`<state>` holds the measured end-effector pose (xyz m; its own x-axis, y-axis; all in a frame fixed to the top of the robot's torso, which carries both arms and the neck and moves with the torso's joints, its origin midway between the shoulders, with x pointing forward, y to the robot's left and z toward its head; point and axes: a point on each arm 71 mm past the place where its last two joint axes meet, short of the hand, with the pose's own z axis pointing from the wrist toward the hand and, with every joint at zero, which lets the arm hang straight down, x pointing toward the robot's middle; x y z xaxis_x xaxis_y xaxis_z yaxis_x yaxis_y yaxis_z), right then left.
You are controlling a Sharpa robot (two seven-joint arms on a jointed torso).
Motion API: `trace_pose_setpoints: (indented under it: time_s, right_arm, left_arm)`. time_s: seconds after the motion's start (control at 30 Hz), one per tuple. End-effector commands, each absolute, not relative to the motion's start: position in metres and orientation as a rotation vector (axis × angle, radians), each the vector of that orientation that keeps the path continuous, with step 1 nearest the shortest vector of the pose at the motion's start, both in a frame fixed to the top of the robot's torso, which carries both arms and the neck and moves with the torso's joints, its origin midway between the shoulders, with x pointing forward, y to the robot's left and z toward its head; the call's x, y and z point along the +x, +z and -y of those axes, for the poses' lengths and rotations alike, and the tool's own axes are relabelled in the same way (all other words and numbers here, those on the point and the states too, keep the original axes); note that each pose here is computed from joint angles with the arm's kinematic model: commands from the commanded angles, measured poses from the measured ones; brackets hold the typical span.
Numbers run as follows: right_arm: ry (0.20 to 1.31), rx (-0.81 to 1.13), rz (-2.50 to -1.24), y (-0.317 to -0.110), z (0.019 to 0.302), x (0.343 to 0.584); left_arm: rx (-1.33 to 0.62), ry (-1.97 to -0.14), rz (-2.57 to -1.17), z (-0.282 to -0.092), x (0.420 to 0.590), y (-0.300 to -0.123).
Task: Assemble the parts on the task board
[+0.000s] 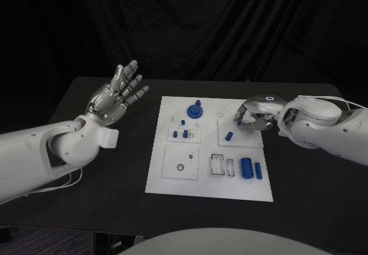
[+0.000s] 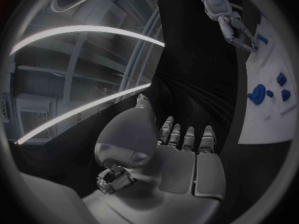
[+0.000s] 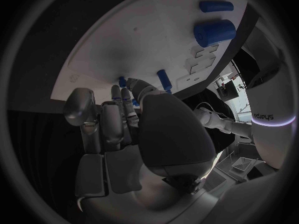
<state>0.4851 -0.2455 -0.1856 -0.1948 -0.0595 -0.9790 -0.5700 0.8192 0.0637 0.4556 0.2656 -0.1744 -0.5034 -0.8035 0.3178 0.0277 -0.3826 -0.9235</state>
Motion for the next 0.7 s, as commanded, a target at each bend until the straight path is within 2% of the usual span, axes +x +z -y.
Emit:
trace_pose_setpoints:
  time_s: [0.03, 0.7]
  right_arm:
    - [0.493, -0.494, -1.713, -0.1870, 0.2451, 0.4855]
    - [0.502, -0.492, -1.705, -0.1942, 0.2422, 0.4867]
  left_arm:
    - [-1.022, -2.007, -1.098, -0.2707, 0.4551, -0.1642]
    - [-1.025, -1.990, -1.097, -0.2738, 0.4580, -0.1653]
